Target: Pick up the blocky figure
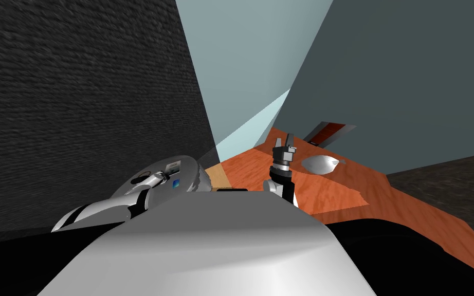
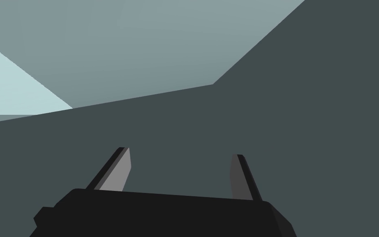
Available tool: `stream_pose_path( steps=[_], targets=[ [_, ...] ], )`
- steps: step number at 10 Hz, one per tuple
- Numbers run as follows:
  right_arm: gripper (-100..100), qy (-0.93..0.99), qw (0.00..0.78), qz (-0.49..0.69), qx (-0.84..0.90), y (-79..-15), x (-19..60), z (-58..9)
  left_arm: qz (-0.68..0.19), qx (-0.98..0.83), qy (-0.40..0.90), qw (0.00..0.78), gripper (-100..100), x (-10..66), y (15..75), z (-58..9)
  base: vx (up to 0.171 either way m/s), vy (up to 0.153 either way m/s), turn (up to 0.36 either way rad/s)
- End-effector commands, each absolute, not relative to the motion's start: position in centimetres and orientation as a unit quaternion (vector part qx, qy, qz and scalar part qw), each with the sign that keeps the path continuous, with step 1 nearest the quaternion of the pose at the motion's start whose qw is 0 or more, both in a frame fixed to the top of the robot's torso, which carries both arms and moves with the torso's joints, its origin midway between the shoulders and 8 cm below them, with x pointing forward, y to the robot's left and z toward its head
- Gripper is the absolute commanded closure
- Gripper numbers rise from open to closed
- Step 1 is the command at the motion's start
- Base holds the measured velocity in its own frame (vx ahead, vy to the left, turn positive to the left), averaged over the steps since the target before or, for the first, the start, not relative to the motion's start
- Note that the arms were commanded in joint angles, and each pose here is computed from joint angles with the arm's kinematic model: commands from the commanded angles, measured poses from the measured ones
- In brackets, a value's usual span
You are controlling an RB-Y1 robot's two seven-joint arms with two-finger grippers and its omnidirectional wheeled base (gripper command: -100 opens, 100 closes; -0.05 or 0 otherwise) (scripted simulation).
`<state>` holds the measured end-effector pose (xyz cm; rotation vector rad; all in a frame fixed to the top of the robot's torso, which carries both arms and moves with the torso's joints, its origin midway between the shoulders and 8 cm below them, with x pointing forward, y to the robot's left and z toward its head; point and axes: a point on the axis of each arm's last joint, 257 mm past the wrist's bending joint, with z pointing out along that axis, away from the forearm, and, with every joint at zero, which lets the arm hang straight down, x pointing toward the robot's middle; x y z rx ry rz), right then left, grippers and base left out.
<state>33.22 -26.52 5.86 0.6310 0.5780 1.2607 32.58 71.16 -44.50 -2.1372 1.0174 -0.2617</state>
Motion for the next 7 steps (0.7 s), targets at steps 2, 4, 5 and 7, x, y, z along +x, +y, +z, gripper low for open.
stream_pose_path(
  steps=[2, 4, 5, 7],
  targets=[
    [0, 0.262, 0.724, 0.571, 0.286, -26.5, 33.2, 5.9, -0.099, -0.829, 0.408, 0.369, -100, 33.3, 70.4, -44.8, 0.003, 0.014, 0.032],
    [0, 0.262, 0.724, 0.571, 0.286, -26.5, 33.2, 5.9, -0.100, -0.822, 0.412, 0.381, -100, 34.3, 70.7, -43.8, -0.002, 0.020, 0.014],
    [0, 0.262, 0.724, 0.571, 0.286, -26.5, 33.2, 5.9, -0.101, -0.832, 0.402, 0.369, -100, 33.3, 70.4, -44.8, 0.000, 0.000, 0.000],
    [0, 0.262, 0.724, 0.571, 0.286, -26.5, 33.2, 5.9, -0.102, -0.831, 0.406, 0.367, -100, 34.1, 69.6, -45.1, -0.003, 0.022, 0.052]
  ],
)
